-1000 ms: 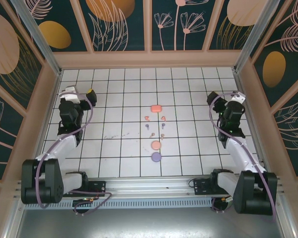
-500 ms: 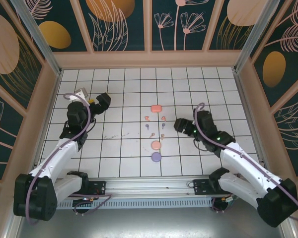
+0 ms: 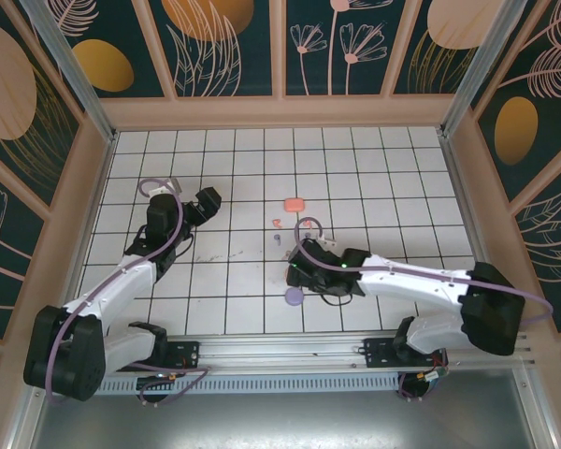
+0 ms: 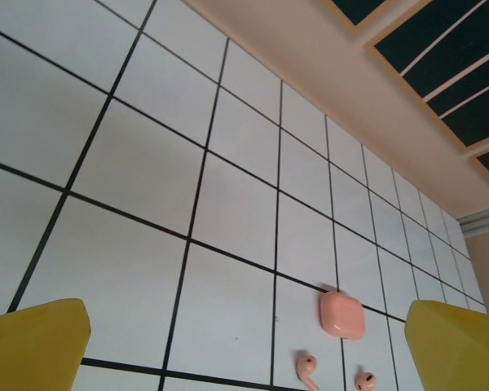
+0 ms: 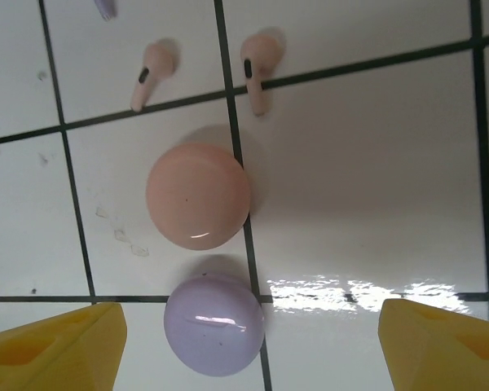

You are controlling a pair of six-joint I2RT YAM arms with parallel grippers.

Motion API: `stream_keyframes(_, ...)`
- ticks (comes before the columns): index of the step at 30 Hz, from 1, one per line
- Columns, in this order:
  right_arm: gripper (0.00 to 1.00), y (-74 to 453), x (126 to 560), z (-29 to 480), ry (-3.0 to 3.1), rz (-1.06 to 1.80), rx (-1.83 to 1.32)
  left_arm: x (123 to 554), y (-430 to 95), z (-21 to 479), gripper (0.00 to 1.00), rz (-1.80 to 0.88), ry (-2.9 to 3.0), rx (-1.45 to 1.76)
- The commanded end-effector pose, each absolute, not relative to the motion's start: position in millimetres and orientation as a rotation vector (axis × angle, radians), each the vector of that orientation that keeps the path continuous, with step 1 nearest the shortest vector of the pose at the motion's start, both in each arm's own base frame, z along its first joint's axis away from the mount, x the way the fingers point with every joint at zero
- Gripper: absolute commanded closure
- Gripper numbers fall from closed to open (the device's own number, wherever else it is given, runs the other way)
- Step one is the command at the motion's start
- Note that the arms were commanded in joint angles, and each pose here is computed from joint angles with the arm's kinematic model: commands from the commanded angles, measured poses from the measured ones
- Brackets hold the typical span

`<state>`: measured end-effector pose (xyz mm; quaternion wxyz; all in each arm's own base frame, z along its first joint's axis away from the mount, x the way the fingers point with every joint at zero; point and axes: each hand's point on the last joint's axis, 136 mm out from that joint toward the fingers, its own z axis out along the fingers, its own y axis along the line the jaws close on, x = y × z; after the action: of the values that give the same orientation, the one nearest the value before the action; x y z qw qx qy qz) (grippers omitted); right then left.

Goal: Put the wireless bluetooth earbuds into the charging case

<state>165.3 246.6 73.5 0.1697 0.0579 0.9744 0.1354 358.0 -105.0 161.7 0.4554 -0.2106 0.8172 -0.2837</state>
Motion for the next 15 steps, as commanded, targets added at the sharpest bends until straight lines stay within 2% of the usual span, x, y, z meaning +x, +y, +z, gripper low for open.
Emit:
stream_keyframes(1,0.18,249.0,164.3,72.7,2.788,0.306,0.241,358.2,-98.3,156.2,0.01,-0.661,2.020,-0.574)
stream_keyframes(15,0.16,279.7,155.1,41.3,2.900,0.127,0.214,355.8,-96.4,146.1,0.01,-0.636,2.038,-0.566)
